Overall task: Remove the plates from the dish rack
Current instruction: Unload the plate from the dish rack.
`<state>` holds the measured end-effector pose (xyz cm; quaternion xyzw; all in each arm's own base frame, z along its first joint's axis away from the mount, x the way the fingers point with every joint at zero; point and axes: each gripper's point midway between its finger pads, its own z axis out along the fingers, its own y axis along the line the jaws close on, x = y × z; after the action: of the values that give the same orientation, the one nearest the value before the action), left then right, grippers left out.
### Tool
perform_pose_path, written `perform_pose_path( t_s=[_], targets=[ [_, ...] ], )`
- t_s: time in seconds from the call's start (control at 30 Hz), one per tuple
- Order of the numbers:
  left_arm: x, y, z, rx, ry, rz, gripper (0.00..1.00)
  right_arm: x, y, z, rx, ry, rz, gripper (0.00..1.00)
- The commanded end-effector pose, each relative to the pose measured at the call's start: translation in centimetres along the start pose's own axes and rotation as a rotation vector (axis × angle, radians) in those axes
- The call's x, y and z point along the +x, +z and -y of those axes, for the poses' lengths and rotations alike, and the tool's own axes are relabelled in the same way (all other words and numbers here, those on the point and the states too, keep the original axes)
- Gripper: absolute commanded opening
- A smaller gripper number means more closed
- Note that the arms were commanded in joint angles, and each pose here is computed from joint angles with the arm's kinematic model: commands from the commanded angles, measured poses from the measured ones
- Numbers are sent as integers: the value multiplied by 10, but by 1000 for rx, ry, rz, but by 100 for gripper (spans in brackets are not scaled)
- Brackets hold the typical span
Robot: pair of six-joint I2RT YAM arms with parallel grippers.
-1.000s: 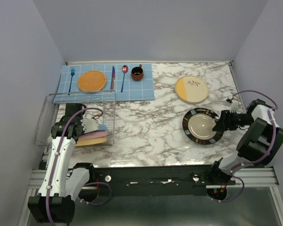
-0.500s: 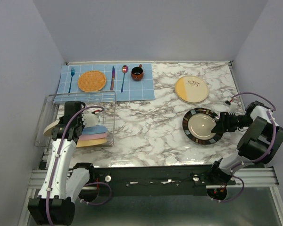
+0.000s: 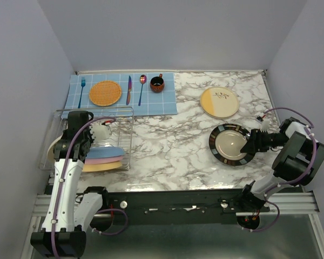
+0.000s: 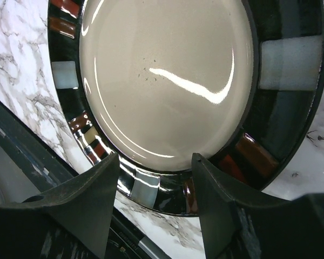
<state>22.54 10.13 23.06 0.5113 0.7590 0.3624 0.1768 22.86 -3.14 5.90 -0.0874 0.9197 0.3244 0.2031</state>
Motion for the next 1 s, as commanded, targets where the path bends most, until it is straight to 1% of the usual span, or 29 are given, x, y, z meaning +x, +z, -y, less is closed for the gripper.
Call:
perform_pose_path(
  t_s=[0.0, 0.27, 0.37, 0.6, 0.8, 0.87, 0.9, 0.93, 0.97],
  targets=[
    [-7, -5, -10, -30, -9, 48, 0, 2, 6, 3, -10, -9, 5, 64],
    [-16, -21, -71, -273, -71, 111, 0, 6, 9, 3, -17, 3, 1, 64],
    [-21, -34, -90, -339, -93, 160, 0, 10, 11, 4, -14, 9, -8, 64],
    [-27, -80, -136, -524, -163, 282, 0, 9, 9, 4, -9, 6, -6, 64],
    [-30, -101, -154, -594, -185, 339, 0, 6, 7, 1, -7, 3, -3, 64],
    [-34, -104, -157, -577, -200, 366, 0, 5, 6, 1, -3, 1, -1, 64],
    [-36, -118, -167, -587, -242, 411, 0, 6, 6, 1, -5, 4, -2, 64],
    [-42, -111, -164, -526, -250, 420, 0, 4, 5, 1, -2, 1, 0, 64],
    [-45, -114, -165, -500, -262, 441, 0, 4, 4, 0, -3, 2, -1, 64]
  ],
)
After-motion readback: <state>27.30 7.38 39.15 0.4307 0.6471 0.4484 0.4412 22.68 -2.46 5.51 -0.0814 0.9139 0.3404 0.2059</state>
